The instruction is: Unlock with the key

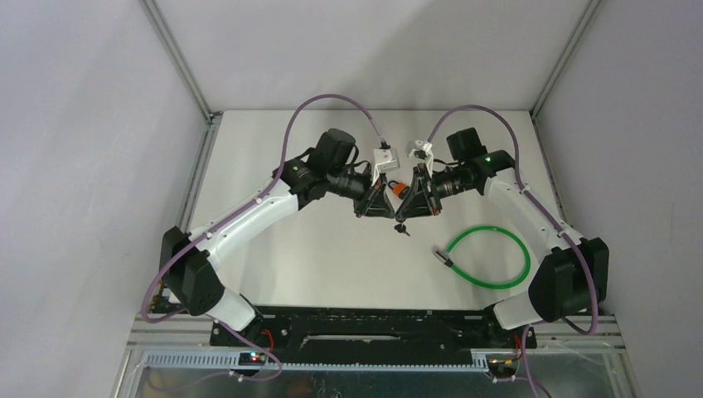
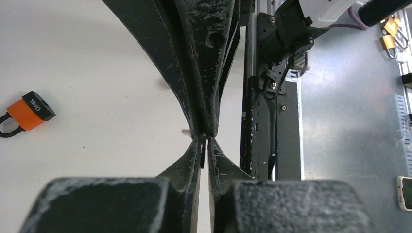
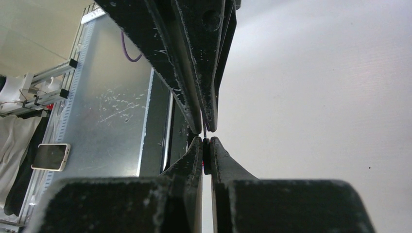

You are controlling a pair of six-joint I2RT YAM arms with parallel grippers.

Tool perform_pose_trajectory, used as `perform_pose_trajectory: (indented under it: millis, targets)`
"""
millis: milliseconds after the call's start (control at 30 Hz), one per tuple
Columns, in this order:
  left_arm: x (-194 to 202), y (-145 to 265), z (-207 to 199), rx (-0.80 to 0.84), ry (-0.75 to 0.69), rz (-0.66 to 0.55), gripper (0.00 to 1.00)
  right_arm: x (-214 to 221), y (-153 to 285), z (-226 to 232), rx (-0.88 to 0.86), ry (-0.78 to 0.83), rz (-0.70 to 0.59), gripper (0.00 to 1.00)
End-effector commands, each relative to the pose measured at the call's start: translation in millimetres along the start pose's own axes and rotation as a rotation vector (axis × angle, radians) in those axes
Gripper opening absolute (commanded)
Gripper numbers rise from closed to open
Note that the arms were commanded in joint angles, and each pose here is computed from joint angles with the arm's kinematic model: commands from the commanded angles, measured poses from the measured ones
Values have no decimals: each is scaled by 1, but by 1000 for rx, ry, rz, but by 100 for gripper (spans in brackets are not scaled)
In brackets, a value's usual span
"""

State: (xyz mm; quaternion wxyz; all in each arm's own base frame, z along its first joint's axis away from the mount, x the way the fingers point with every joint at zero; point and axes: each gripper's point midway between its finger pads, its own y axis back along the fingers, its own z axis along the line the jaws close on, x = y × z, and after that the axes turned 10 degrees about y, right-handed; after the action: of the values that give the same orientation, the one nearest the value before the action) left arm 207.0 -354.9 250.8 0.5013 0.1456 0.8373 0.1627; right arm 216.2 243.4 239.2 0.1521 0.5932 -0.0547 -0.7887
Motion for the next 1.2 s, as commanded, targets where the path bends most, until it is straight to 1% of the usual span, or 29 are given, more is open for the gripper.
perform_pose_trajectory:
  millis: [0,67,300,467,633,733,833,867,1000,1167]
  targets:
    - [-29,5,-12,25,-60,-56,7,-13,2,-2,-7,48,-27,0]
    - [-31,5,-13,28,-59,-61,1,-12,2,-2,-8,41,-26,0]
    - [-35,7,-17,24,-47,-106,0,-13,5,-5,11,32,-25,0]
    - [-39,13,-21,15,-71,-189,0,-17,12,-10,39,20,-42,10]
    - [-39,19,-21,1,-87,-241,0,-21,18,-10,45,14,-63,20]
    - [-40,22,-21,-5,-64,-261,0,-22,20,-10,53,8,-74,29]
    - [-39,23,-21,-3,-58,-273,0,-23,23,-12,74,8,-83,43]
    - [-39,24,-20,-2,-53,-281,0,-23,24,-13,78,4,-88,46]
    - [-40,26,-22,5,-39,-303,0,-29,28,-12,83,2,-116,49]
    - [-39,21,-18,11,-2,-315,0,-37,27,-5,73,25,-135,48]
